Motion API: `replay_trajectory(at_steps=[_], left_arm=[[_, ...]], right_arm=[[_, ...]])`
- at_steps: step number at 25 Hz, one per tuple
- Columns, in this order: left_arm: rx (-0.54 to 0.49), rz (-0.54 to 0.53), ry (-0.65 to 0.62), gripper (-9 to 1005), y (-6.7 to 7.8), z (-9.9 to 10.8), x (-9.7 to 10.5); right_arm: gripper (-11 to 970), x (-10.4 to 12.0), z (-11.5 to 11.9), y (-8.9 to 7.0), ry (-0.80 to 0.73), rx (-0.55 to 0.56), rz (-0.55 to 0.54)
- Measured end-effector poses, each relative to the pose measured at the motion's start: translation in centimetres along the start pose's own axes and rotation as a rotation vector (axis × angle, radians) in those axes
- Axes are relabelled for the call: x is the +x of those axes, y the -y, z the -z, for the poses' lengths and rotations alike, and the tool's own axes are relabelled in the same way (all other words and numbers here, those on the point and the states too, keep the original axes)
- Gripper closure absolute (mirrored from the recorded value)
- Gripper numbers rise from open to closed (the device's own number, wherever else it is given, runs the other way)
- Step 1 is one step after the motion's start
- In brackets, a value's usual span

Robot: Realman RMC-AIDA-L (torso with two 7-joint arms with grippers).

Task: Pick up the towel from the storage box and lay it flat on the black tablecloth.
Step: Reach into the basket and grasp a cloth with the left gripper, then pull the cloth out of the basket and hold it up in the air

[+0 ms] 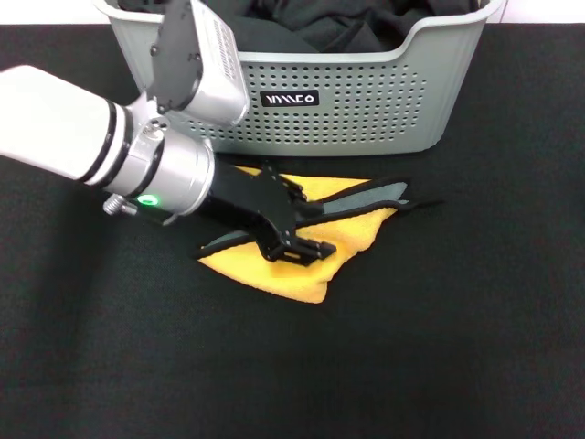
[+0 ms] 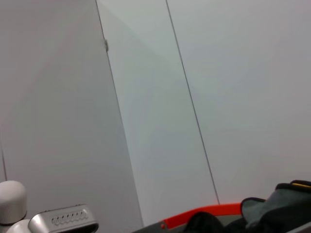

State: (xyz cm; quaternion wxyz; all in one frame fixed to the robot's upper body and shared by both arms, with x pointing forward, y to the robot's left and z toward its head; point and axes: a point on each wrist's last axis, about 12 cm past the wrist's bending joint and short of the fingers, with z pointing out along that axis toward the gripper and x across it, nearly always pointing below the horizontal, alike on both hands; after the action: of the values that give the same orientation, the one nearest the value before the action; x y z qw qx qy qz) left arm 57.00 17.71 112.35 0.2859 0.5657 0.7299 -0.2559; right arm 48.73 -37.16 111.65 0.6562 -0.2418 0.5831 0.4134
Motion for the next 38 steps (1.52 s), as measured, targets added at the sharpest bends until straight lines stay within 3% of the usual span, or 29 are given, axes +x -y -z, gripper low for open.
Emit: replay_trajectory(at_steps=[9,17,23,29,33,38], left_arm=[[0.040,0.006,-0.018,479,0.5,-1.0,0.4],[0.059,0.058,-0.039,533,-0.1,-2.3,0.6],[0.074,0.079,0.027,817,0.0,-2.2,-0.2],[0.133,0.111,0.197,924,0.1,0.8,-1.3],[0.245,0.094,0.404,995,0.6,4.9,-2.3],[0.355,0.031,0.507,995,1.3,7.9,-2.6]], right_arm=[[860,0.2,-0.2,0.1,0.003,0.017,-0.004],[860,0.3,-0.4,0.2,0.005,0.027,-0.005],[860,0.6,-0.4,0.1,0.006,0.034,-0.010],[860,0.7,-0.5,0.0,0.003,0.033,-0.015],[860,0.7,-0.5,0.0,0.002,0.027,-0.014],[861,0.7,-1.6,-0.2,-0.031,-0.051,0.002]])
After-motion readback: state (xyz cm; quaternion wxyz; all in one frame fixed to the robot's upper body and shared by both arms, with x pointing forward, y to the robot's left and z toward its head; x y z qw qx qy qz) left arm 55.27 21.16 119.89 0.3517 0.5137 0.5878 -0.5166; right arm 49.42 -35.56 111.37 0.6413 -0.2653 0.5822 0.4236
